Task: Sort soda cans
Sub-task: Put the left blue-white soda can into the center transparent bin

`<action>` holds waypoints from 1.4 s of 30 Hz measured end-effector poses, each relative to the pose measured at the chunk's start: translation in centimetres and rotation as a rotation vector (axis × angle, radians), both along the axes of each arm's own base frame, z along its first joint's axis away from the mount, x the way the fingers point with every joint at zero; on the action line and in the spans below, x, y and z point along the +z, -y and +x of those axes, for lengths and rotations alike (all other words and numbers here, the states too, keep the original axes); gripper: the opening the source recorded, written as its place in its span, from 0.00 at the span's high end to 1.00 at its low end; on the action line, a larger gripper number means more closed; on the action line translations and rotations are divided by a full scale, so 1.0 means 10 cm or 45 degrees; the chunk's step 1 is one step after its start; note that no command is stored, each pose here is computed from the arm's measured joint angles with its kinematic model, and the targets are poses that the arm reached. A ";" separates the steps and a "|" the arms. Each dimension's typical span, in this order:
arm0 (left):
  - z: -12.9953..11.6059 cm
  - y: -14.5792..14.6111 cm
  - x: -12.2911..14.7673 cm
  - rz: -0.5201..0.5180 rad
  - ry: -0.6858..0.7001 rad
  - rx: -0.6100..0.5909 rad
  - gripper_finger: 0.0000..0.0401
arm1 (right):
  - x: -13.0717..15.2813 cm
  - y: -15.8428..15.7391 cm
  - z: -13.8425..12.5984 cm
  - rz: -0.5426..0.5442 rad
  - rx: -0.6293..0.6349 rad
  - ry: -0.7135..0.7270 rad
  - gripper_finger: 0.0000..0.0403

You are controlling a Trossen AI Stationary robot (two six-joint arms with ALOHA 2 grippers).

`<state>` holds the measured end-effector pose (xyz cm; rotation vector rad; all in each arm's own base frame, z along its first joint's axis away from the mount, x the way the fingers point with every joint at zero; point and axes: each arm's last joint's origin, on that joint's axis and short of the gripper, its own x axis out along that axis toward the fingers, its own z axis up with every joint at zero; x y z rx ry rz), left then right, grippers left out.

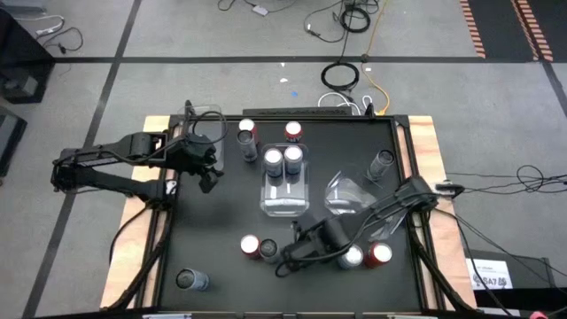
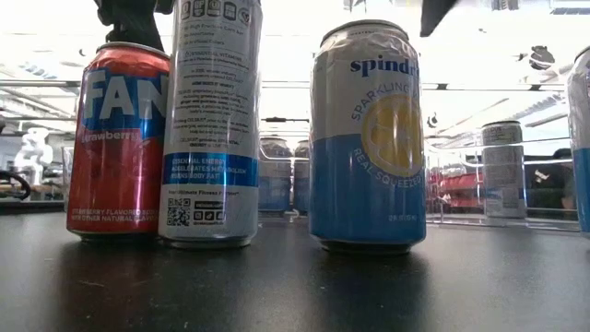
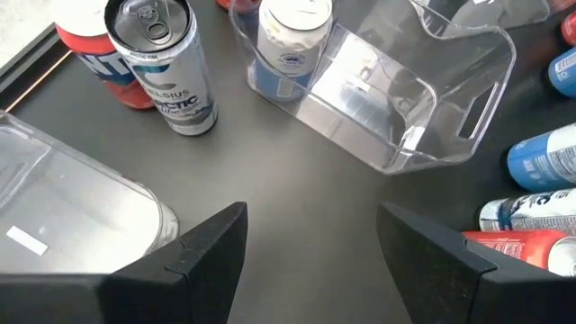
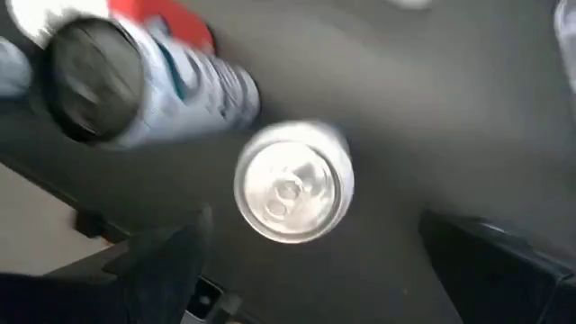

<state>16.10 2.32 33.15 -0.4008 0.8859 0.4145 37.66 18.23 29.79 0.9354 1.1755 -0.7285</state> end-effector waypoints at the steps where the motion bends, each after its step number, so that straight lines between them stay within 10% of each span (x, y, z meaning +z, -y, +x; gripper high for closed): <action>1: 0.00 0.00 0.00 0.000 0.000 0.000 0.36 | -0.05 -0.02 0.02 0.006 0.010 -0.019 0.03; 18: -0.02 0.00 -0.01 -0.005 -0.027 0.003 0.36 | -0.57 -0.11 0.23 -0.087 0.060 -0.090 0.04; 27: -0.02 0.00 -0.02 -0.007 -0.038 0.003 0.36 | -0.79 -0.08 0.27 -0.025 0.054 -0.107 0.20; 34: -0.02 0.00 -0.02 -0.006 -0.037 0.002 0.36 | -0.69 -0.03 0.17 -0.038 0.051 -0.165 0.30; 42: -0.02 0.00 -0.02 -0.006 -0.035 0.003 0.36 | 0.08 0.25 -0.16 -0.096 -0.034 0.007 0.27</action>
